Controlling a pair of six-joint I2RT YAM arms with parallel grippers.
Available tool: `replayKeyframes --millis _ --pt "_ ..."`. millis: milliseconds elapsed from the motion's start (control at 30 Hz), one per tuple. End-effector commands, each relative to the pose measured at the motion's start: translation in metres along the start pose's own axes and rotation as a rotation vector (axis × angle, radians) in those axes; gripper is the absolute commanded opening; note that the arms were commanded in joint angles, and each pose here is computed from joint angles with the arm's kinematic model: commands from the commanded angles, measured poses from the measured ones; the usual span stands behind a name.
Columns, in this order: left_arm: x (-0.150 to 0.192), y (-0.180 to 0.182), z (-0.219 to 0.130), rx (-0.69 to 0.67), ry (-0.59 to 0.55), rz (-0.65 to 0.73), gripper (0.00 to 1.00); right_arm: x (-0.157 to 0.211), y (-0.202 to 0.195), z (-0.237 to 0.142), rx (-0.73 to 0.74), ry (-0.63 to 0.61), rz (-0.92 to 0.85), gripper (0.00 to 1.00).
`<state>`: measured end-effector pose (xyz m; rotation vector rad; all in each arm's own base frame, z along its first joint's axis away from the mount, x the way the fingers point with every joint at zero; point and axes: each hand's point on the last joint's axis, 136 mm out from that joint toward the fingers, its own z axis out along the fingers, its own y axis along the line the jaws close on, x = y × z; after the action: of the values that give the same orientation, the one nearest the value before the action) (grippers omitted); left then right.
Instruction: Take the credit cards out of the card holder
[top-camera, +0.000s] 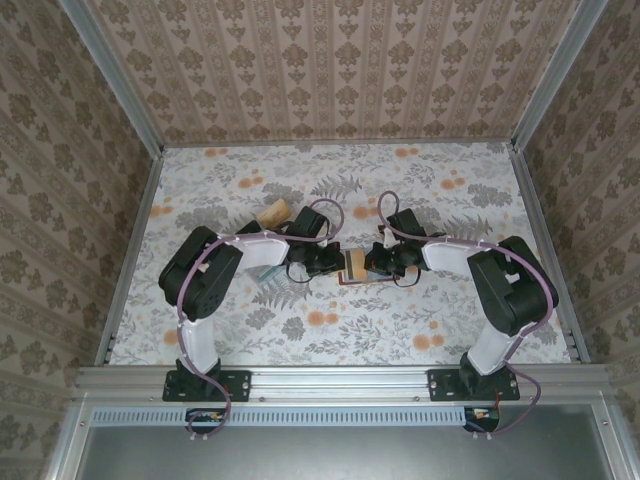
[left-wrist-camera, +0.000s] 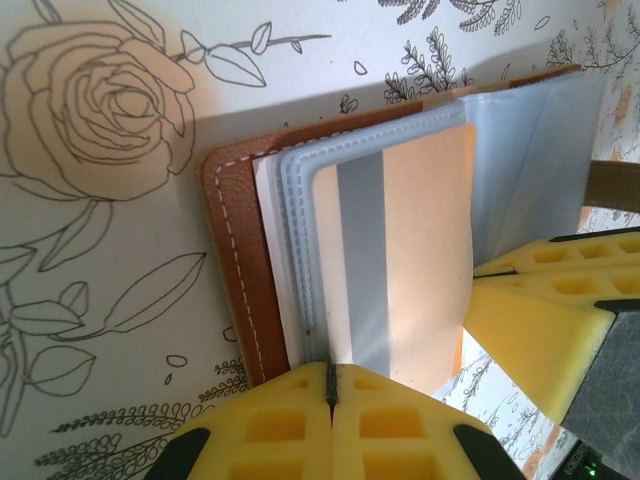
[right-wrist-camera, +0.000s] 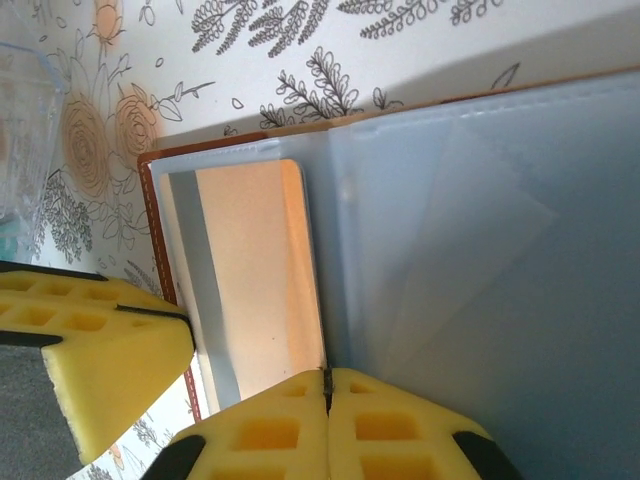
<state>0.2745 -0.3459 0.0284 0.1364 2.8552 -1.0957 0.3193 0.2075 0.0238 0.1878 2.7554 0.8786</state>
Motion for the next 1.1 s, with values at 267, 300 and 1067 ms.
replayKeyframes --millis 267,300,1067 --pt "0.013 0.030 0.005 -0.112 0.049 -0.027 0.00 -0.003 -0.011 -0.015 0.004 -0.033 0.029 0.00" --pt "0.013 0.029 0.005 -0.109 0.048 -0.025 0.00 -0.002 -0.011 -0.015 0.002 -0.032 0.027 0.00" --pt "0.016 0.024 0.007 -0.102 0.072 -0.002 0.00 -0.005 -0.016 -0.003 -0.031 -0.027 0.048 0.00"
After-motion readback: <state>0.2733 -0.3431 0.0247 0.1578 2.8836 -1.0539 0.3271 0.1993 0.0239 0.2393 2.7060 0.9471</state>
